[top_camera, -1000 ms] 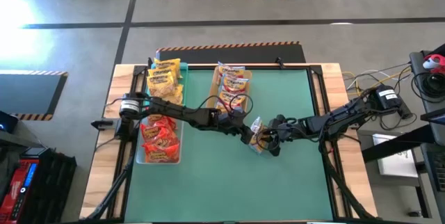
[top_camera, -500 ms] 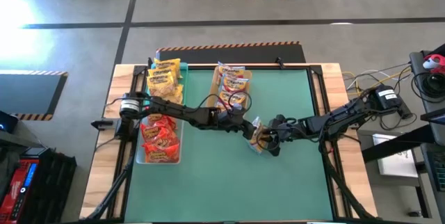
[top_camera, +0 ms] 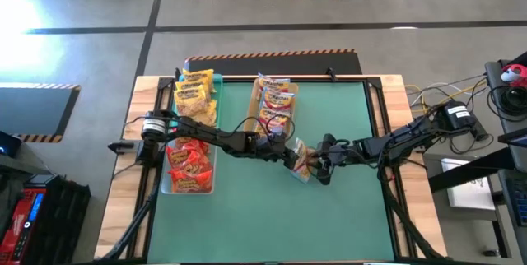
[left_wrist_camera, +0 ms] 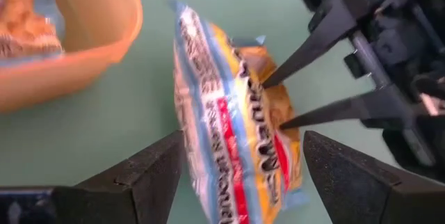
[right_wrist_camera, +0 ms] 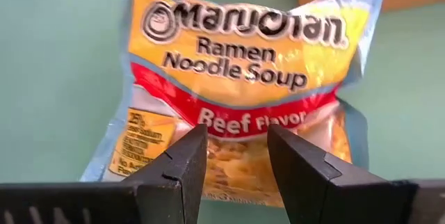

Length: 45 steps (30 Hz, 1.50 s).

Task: Sort Maruchan noodles
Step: Put the blue noodle pack into the orange bin

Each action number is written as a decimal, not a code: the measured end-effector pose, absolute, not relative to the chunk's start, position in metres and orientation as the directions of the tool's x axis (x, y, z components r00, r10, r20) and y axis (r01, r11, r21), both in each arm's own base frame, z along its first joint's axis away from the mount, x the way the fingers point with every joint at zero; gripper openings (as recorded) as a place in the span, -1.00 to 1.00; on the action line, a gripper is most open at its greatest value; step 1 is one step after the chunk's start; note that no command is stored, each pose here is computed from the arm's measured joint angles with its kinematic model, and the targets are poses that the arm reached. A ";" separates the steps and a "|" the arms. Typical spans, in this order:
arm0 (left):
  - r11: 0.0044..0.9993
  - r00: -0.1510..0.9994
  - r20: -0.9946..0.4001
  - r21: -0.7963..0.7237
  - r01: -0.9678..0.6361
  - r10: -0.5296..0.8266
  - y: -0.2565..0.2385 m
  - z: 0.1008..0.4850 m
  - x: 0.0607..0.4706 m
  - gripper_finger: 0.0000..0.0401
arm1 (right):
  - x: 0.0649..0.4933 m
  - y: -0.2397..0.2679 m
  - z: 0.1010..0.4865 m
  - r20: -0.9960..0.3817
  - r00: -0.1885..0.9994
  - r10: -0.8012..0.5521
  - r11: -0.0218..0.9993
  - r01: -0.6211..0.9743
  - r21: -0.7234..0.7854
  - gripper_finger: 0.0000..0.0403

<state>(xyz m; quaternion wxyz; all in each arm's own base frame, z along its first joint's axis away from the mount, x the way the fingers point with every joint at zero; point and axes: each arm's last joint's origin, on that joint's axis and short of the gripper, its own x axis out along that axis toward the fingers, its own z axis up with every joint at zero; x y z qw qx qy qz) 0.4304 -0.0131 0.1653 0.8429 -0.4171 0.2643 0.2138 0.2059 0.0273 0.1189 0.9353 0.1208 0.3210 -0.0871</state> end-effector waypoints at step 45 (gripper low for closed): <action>0.548 0.751 -0.651 -0.590 -0.593 0.110 -0.015 0.147 0.420 0.35 | 0.239 0.034 0.089 -0.538 0.842 -0.039 0.951 0.196 0.238 -0.29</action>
